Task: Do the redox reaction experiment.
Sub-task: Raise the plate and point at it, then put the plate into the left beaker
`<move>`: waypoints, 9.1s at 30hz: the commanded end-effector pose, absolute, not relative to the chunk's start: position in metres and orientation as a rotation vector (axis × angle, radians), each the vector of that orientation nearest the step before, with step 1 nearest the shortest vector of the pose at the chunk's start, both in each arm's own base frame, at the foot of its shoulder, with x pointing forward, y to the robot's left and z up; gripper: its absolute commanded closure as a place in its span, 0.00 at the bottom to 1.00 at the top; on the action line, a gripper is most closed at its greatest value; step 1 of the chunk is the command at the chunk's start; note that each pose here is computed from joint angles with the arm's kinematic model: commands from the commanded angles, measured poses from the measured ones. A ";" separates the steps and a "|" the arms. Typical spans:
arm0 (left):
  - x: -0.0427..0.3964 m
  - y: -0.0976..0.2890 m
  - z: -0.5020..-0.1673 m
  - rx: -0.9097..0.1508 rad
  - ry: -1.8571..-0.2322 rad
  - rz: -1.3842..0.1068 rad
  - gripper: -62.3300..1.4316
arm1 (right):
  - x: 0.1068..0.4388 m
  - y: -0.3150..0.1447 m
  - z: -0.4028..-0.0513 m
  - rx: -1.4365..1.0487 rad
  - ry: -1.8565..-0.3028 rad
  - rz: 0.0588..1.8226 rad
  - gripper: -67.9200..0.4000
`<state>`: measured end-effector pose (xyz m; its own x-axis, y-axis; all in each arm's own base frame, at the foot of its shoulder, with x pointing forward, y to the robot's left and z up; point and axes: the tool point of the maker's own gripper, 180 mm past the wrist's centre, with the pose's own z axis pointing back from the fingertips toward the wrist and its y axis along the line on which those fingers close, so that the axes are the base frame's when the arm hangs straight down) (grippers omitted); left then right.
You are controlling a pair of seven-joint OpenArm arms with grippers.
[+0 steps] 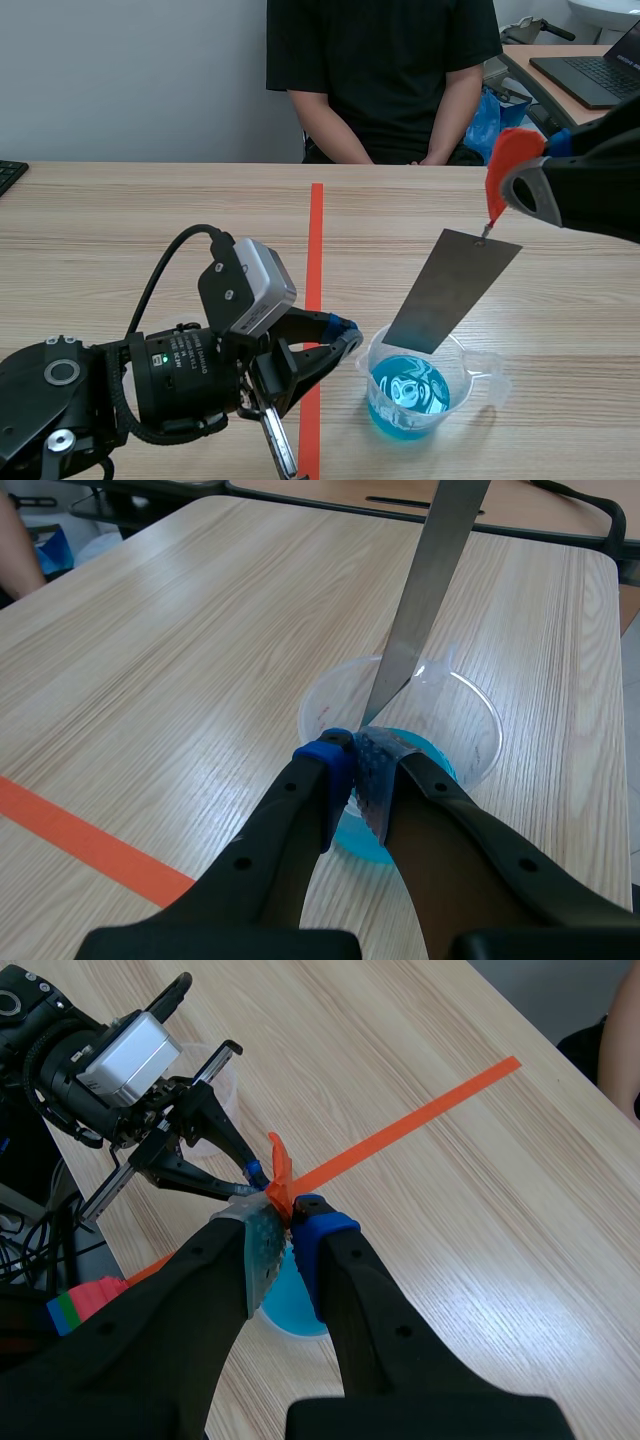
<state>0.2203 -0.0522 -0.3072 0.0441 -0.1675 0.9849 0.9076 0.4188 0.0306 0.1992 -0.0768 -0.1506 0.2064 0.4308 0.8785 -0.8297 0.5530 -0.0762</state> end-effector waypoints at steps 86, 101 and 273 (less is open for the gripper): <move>0.153 0.223 -0.187 -0.062 -1.322 -0.435 0.90 | 0.197 -0.074 -0.147 0.482 -1.035 0.944 0.97; 0.153 0.223 -0.187 -0.062 -1.323 -0.435 0.90 | 0.195 -0.072 -0.146 0.497 -1.034 0.947 0.97; 0.157 0.226 -0.191 -0.037 -1.301 -0.448 0.90 | 0.213 0.103 -0.160 0.671 -1.153 0.997 0.97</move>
<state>0.1548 0.2297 -0.1974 0.2228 -0.3157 0.9223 0.3384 0.9123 0.2305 0.2129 0.1016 -0.1624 0.0870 0.3082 0.9473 -0.9008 0.4305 -0.0574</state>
